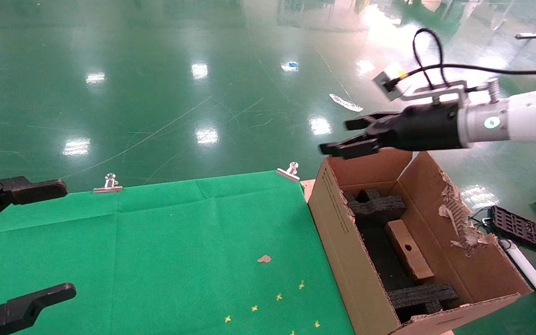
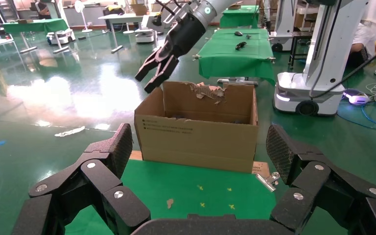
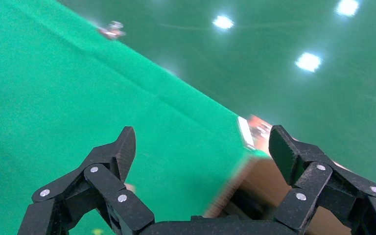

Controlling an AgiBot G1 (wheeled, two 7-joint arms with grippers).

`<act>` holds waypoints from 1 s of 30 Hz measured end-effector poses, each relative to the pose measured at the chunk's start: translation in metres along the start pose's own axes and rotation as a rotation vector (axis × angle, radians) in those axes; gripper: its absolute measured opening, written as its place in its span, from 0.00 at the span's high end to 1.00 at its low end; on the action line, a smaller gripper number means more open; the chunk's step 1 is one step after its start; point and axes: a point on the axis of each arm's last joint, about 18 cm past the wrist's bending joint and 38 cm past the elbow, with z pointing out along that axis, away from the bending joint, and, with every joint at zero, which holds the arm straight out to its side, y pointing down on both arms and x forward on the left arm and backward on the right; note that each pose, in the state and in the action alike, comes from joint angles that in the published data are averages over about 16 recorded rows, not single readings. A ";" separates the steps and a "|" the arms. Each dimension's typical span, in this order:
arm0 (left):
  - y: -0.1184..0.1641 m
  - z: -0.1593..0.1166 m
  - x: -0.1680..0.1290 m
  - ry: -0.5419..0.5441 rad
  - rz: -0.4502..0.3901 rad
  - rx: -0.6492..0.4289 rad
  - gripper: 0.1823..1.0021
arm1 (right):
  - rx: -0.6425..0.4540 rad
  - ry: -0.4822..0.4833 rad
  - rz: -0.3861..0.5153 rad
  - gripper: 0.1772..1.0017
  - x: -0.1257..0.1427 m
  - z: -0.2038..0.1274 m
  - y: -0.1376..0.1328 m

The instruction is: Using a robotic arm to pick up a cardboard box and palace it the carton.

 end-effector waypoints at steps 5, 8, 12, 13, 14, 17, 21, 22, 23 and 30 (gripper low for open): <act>0.000 0.000 0.000 0.000 0.000 0.000 0.00 | 0.059 -0.106 -0.032 0.00 -0.027 0.015 -0.002; 0.000 0.000 0.000 0.000 0.000 0.000 0.00 | 0.095 -0.166 -0.052 0.00 -0.043 0.021 -0.003; 0.000 0.000 0.000 0.000 0.000 0.000 0.00 | 0.146 -0.240 -0.079 0.00 -0.064 0.027 -0.004; 0.000 0.000 0.000 0.000 0.000 0.000 0.00 | 0.159 -0.258 -0.086 0.00 -0.069 0.027 -0.004; 0.000 0.000 0.000 0.000 0.000 0.000 0.00 | 0.172 -0.275 -0.094 0.00 -0.074 0.028 -0.005; 0.000 0.000 0.000 0.000 0.000 0.000 0.00 | 0.212 -0.325 -0.116 0.00 -0.089 0.029 -0.006; 0.000 0.000 0.000 0.000 0.000 0.000 0.00 | 0.265 -0.385 -0.147 0.00 -0.108 0.027 -0.006; 0.000 0.000 0.000 0.000 0.000 0.000 0.00 | 0.278 -0.400 -0.155 0.00 -0.113 0.026 -0.007; 0.000 0.000 0.000 0.000 0.000 0.000 0.00 | 0.291 -0.414 -0.163 0.00 -0.117 0.025 -0.007; 0.000 0.000 0.000 0.000 0.000 0.000 0.00 | 0.384 -0.502 -0.226 0.00 -0.148 0.013 -0.006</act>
